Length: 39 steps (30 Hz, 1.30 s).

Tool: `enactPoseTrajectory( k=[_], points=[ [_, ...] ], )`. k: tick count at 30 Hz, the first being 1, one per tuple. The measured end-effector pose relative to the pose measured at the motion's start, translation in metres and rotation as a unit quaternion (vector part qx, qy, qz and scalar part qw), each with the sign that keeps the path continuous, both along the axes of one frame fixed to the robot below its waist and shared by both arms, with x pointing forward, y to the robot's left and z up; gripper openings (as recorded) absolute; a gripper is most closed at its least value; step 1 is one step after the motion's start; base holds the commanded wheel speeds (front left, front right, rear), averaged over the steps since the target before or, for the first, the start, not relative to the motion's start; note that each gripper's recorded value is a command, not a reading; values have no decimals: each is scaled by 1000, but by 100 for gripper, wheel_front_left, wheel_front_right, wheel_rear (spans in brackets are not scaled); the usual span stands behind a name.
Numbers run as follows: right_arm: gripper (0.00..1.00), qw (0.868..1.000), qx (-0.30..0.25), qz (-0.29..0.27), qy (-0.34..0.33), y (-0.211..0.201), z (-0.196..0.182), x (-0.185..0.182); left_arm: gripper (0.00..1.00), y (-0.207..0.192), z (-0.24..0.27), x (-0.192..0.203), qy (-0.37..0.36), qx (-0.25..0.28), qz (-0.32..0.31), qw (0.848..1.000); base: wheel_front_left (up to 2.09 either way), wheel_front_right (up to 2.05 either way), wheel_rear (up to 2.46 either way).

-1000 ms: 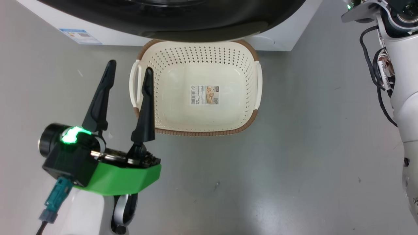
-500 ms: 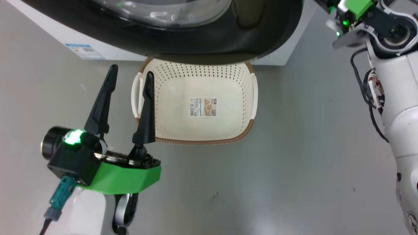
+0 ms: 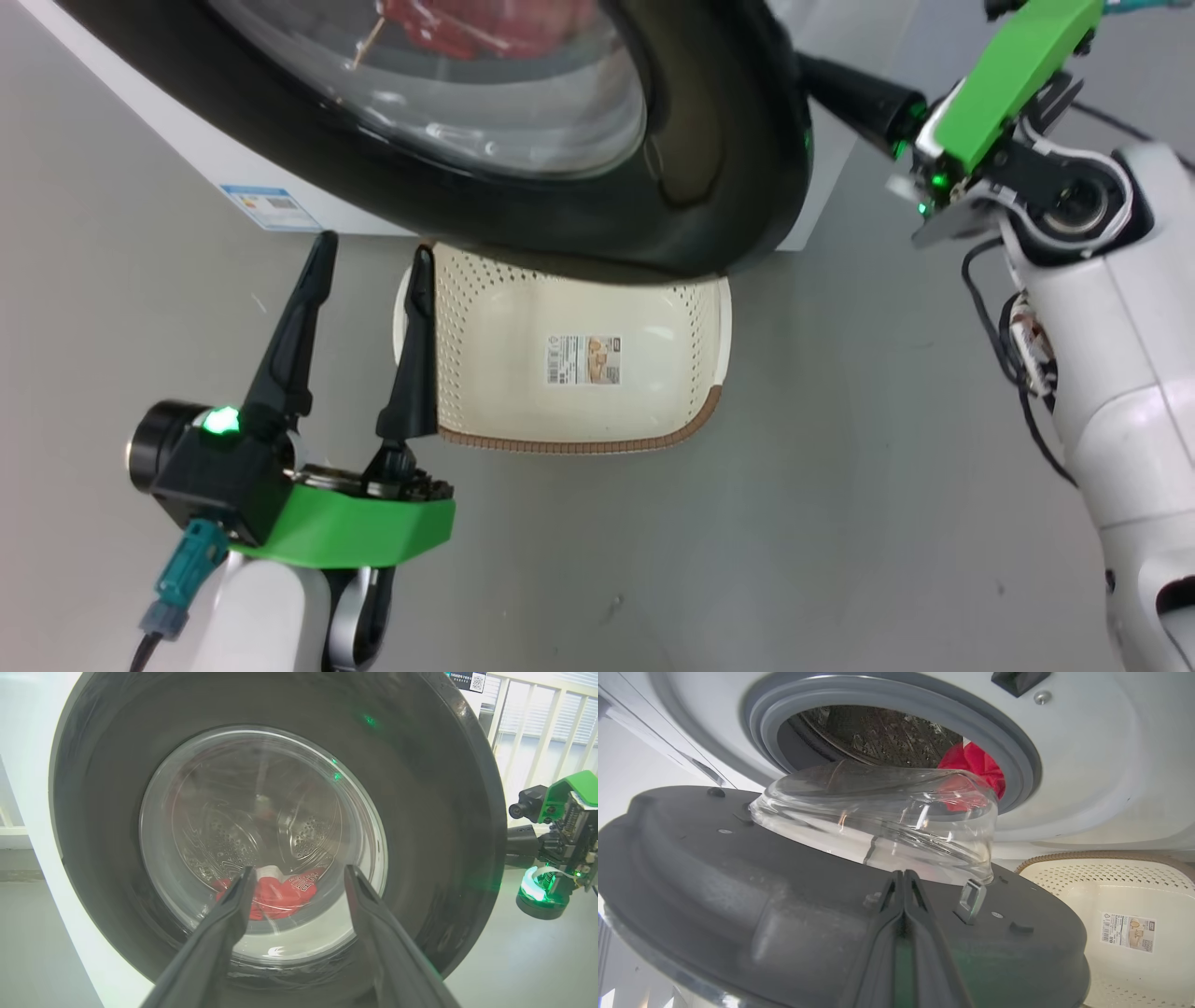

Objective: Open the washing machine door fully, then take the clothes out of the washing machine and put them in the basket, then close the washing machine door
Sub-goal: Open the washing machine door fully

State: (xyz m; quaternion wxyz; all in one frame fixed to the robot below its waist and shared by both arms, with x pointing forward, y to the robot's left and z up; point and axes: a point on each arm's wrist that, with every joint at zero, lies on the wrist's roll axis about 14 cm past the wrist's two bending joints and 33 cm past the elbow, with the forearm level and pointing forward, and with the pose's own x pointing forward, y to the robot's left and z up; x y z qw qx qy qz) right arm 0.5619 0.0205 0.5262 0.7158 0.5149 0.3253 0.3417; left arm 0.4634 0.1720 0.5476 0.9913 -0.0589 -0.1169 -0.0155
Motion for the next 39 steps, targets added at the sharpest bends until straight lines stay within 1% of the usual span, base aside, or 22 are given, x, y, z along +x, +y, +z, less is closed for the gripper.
enactPoseTrajectory(
  k=[15,27,39],
  points=[
    [0,999,12,32,1,12,3,-47,100,19,11,-34,-1,-2,34,999,0,0,0],
    [0,997,32,77,-2,37,5,-88,100,47,20,-69,-7,-2,82,997,0,0,0],
    [0,988,51,144,-9,70,12,-132,100,71,33,-98,-21,2,121,992,0,0,0]
  ],
)
